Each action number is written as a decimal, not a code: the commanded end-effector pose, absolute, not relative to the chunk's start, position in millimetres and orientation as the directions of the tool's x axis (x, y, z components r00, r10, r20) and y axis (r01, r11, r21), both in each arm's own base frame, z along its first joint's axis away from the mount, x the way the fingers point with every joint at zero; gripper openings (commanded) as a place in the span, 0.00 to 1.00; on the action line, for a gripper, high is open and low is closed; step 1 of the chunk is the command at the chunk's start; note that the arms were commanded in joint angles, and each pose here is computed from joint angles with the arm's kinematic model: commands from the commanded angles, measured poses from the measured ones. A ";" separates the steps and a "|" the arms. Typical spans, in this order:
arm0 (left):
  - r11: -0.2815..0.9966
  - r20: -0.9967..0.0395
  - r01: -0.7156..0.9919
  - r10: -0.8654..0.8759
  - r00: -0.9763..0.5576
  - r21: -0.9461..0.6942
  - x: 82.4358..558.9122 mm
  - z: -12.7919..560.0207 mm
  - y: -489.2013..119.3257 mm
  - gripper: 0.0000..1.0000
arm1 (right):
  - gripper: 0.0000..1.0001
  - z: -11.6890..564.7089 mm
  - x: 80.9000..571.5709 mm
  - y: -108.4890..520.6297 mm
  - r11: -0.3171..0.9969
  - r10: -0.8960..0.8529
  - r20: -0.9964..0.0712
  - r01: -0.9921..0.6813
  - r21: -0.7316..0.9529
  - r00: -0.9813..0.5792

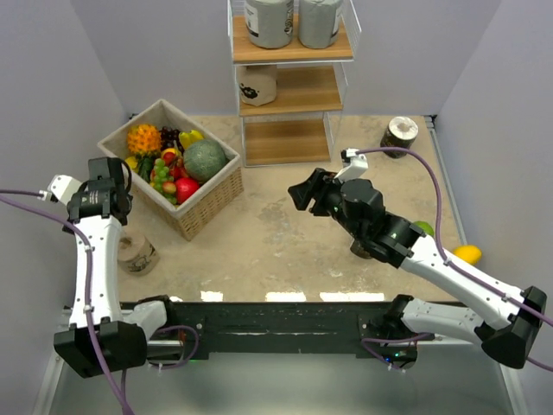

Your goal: Place and organize the paper towels onto the shelf

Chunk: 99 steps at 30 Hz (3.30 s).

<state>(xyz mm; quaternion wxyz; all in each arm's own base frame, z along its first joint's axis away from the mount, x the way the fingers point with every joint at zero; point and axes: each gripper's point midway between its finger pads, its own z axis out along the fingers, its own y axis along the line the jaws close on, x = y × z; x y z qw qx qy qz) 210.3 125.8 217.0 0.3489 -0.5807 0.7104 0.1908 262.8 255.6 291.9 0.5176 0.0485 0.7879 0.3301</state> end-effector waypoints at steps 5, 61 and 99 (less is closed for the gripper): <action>0.180 -0.656 -0.982 -0.747 -0.106 -0.047 179.1 167.1 123.7 0.89 | 0.67 291.2 259.4 267.1 0.763 0.379 -0.789 -0.319 0.562 -0.483; 0.036 -0.692 -0.989 -0.718 0.075 -0.144 161.8 168.1 137.2 0.27 | 0.68 308.6 256.2 258.0 0.779 0.357 -0.817 -0.338 0.528 -0.454; 0.941 -0.777 0.193 -0.102 -0.621 -0.278 316.0 246.8 -278.6 0.31 | 0.68 329.4 216.9 135.8 0.876 0.411 -0.861 -0.132 0.464 -0.300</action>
